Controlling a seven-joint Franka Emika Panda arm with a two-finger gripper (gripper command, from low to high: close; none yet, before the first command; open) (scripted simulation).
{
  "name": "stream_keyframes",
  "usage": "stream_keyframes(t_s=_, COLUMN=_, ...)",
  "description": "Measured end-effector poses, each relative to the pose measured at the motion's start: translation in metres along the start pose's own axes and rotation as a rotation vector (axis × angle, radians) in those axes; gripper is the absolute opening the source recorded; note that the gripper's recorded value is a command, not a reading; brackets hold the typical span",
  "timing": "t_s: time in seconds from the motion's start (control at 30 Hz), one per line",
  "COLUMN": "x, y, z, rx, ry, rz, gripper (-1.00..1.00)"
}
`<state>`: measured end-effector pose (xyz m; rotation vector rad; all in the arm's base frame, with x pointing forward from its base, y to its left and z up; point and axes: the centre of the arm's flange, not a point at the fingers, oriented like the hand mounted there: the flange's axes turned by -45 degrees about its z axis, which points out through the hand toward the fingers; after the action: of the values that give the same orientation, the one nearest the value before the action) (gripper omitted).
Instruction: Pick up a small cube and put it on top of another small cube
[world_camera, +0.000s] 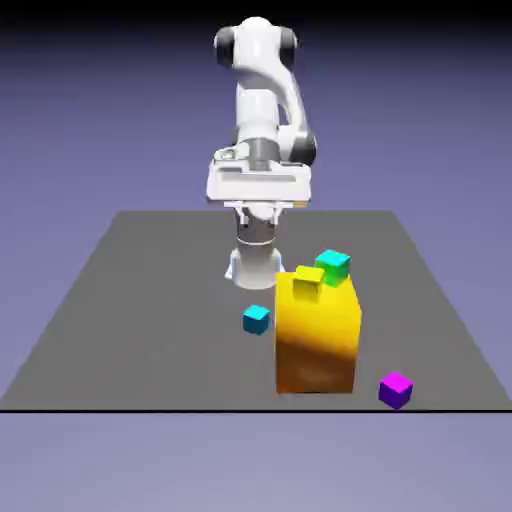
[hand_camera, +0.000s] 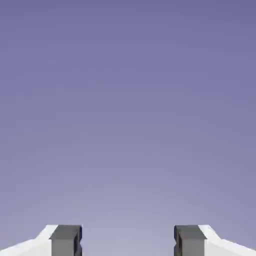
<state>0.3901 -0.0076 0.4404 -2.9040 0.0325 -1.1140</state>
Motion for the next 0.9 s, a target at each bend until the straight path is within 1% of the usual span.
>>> stream_keyframes(t_s=0.27, x=-0.098, y=0.062, z=0.074, rx=0.071, ry=-0.422, rz=0.547, gripper=0.0)
stream_keyframes(t_s=0.53, x=-0.208, y=0.088, z=0.107, rx=0.105, ry=-0.779, rz=1.095, gripper=0.0)
stream_keyframes(t_s=0.73, x=-0.276, y=0.094, z=0.109, rx=0.117, ry=-0.948, rz=1.518, gripper=0.0)
stream_keyframes(t_s=0.9, x=-0.318, y=0.1, z=0.102, rx=0.134, ry=-0.987, rz=1.883, gripper=0.0)
